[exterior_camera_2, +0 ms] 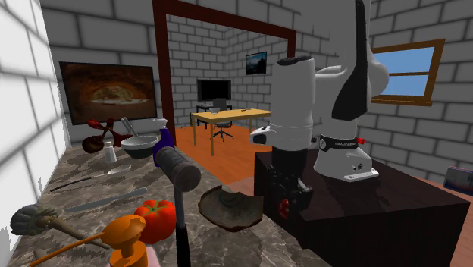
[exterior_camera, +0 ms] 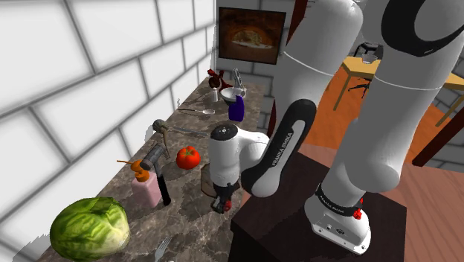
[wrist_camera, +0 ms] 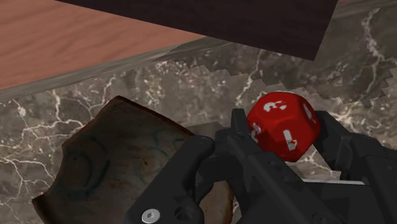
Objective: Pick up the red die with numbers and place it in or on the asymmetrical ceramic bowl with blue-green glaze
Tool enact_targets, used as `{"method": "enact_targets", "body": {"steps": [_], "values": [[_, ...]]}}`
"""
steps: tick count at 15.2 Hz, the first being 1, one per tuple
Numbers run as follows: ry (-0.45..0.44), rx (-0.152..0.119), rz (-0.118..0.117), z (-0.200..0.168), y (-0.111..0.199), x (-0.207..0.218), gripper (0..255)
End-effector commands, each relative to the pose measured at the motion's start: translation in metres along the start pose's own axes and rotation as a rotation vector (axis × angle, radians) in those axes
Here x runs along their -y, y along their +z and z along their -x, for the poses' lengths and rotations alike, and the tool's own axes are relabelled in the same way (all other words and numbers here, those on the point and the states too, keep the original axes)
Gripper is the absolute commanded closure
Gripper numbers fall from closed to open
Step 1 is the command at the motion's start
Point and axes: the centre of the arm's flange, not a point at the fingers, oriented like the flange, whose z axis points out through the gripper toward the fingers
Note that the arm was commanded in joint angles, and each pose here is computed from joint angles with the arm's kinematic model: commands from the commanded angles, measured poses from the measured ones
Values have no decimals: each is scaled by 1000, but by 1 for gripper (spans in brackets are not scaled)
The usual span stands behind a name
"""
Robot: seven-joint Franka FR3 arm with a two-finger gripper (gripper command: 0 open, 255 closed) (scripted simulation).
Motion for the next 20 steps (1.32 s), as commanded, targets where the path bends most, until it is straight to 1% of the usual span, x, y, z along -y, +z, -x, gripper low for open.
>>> {"method": "enact_targets", "body": {"steps": [1, 11, 20], "values": [[0, 1, -1, 1, -12, 0, 255], [0, 1, -1, 2, -61, -1, 255], [0, 1, -1, -75, -65, -91, 255]]}}
